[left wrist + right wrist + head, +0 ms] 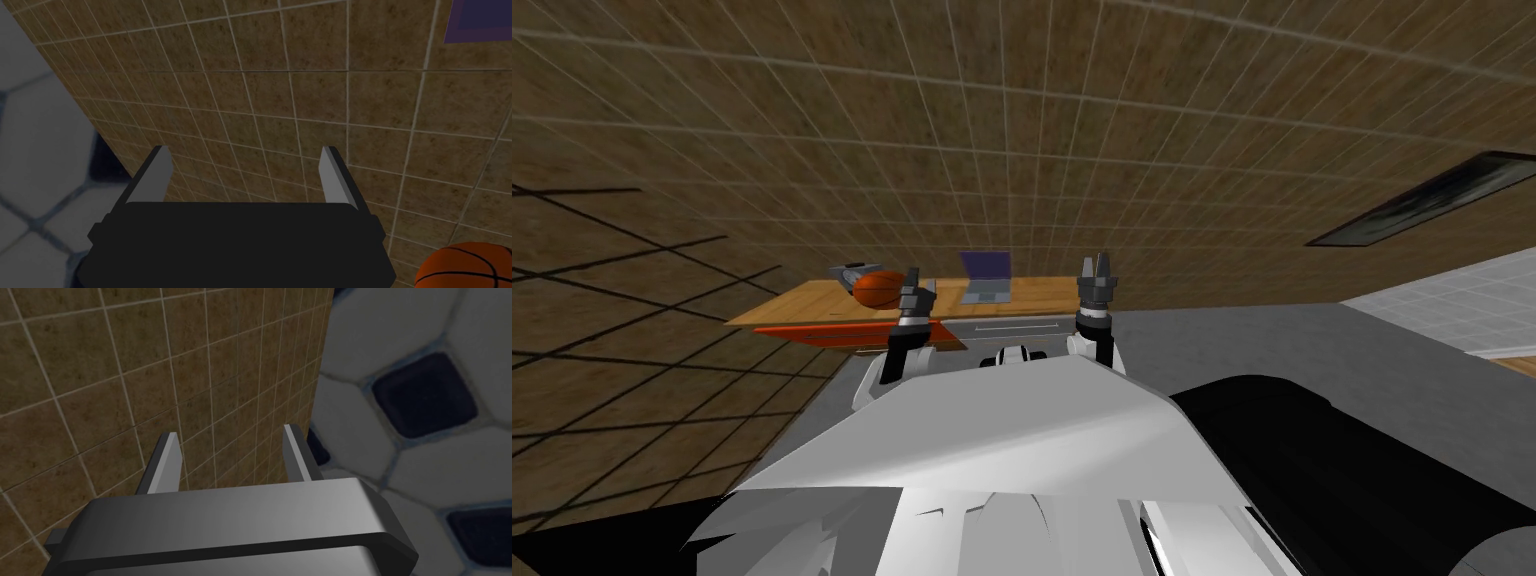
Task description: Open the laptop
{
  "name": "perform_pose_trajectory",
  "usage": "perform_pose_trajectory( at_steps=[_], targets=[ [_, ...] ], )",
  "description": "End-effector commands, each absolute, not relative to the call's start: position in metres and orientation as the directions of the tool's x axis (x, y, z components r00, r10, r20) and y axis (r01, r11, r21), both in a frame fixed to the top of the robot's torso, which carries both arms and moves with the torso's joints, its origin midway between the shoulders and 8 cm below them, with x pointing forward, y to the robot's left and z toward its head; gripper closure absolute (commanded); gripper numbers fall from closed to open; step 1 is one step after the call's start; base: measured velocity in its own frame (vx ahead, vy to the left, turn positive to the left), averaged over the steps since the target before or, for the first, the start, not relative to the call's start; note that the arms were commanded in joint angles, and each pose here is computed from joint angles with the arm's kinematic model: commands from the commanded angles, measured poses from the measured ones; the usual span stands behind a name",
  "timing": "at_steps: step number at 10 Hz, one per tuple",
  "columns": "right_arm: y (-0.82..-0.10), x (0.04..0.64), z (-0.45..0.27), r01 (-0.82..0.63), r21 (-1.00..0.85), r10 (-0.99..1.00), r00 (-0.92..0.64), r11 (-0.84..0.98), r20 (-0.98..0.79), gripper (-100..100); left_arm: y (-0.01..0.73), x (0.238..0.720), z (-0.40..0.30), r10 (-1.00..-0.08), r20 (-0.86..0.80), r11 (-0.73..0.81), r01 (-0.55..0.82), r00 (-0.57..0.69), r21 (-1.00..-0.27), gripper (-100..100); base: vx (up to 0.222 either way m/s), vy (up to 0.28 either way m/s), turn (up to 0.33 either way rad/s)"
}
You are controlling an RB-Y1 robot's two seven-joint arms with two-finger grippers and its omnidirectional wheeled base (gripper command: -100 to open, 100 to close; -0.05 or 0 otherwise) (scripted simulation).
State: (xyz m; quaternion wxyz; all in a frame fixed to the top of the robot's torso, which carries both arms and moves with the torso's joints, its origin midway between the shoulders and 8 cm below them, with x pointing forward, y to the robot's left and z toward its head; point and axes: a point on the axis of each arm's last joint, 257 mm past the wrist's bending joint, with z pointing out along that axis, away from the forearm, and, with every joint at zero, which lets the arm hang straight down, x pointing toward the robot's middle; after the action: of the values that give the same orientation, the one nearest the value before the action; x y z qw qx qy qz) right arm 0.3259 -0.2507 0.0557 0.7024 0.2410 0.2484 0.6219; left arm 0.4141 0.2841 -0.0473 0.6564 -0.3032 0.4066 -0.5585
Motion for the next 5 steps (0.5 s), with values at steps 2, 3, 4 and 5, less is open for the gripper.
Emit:
perform_pose_trajectory(
  at_steps=[2, 3, 4, 5],
  targets=[
    [-0.251, 0.326, 0.056, -0.754, 0.648, 0.993, 0.103, 0.110, -0.049, 0, 0.300, 0.432, -0.074, -0.973, -0.228, 0.225, 0.432, 0.047, -0.873, -100, 0.000, 0.021, -0.181],
    [-0.251, 0.326, 0.056, -0.754, 0.648, 0.993, 0.103, 0.110, -0.049, 0, 0.308, 0.439, -0.083, -0.969, -0.243, 0.241, 0.411, 0.049, -0.879, -100, -0.001, 0.016, -0.215],
    [-0.251, 0.326, 0.056, -0.754, 0.648, 0.993, 0.103, 0.110, -0.049, 0, 0.317, 0.447, -0.092, -0.965, -0.258, 0.258, 0.389, 0.053, -0.884, -100, -0.001, 0.019, -0.172],
    [-0.251, 0.326, 0.056, -0.754, 0.648, 0.993, 0.103, 0.110, -0.049, 0, 0.327, 0.454, -0.100, -0.960, -0.274, 0.275, 0.367, 0.057, -0.889, -100, -0.002, 0.028, -0.303]
  ],
)
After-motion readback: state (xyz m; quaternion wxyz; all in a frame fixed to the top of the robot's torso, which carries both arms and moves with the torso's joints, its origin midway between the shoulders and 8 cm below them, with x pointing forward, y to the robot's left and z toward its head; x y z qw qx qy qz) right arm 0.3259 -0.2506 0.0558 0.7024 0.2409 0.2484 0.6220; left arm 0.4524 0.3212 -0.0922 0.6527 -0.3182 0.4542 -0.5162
